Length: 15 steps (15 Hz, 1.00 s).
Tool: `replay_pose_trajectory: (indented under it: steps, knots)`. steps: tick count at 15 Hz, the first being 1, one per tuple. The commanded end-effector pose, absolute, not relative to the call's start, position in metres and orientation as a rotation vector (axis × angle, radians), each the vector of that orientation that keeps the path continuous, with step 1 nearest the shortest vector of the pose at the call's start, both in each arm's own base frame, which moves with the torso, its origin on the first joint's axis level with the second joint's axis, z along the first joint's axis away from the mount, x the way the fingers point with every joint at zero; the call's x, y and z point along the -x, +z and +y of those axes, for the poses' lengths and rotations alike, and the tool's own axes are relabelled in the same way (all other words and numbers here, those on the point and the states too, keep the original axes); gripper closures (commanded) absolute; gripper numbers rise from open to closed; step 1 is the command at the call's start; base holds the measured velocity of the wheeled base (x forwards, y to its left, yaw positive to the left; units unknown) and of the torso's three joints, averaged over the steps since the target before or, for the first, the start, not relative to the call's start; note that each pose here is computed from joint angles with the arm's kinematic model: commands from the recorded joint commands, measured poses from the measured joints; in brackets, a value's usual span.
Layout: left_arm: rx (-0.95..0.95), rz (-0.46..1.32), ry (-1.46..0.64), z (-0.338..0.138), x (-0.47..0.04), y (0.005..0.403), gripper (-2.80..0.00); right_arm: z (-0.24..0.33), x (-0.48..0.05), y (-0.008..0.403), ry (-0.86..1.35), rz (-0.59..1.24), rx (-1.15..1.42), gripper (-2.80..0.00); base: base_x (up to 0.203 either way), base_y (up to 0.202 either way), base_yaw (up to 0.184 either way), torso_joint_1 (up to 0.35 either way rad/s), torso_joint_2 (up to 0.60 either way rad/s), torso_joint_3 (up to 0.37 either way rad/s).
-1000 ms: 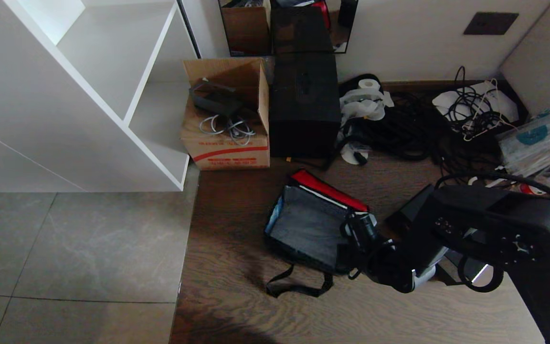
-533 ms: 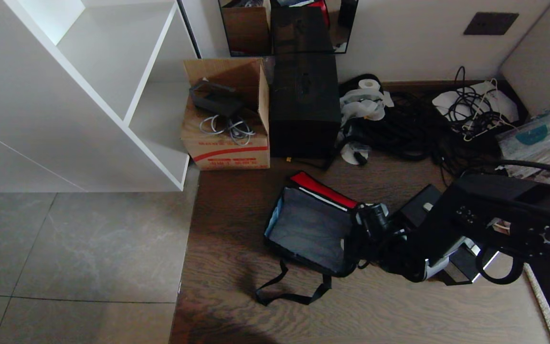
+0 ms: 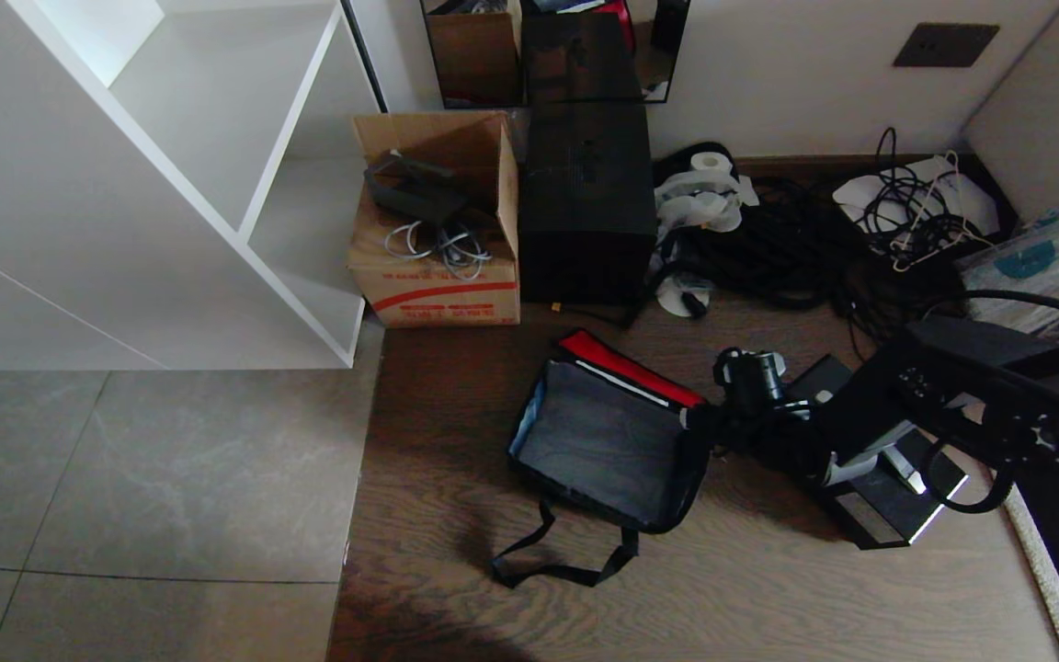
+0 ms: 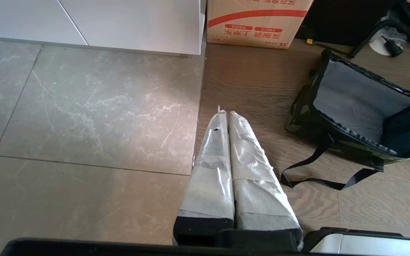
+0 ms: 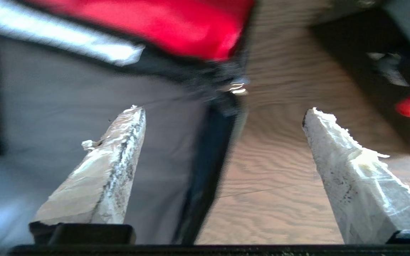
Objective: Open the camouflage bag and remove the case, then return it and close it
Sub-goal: Grip the handle again
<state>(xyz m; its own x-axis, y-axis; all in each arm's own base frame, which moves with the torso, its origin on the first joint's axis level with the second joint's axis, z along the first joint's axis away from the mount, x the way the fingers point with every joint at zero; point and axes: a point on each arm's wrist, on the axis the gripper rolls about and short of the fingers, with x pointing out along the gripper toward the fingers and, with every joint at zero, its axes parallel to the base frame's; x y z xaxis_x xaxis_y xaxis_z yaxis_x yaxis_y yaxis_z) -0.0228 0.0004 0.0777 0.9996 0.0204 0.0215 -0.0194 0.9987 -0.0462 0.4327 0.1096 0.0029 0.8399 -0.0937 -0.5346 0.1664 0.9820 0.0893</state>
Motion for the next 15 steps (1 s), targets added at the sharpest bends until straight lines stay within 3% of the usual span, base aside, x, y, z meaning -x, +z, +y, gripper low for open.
replay_pose_trajectory:
  steps: [1, 15]
  knots:
    - [0.046, -0.013, 0.021, 0.0, 0.022, 0.075, 0.0, 0.107, -0.441, -0.009, -0.125, 0.565, -0.143, -2.8, 0.0, 0.0, 0.0, 0.0, 0.0, 0.0]
    - [0.046, -0.013, 0.021, 0.0, 0.022, 0.075, 0.0, 0.09, -0.462, -0.043, -0.067, 0.599, -0.022, -2.8, 0.0, 0.0, 0.0, 0.0, 0.0, 0.0]
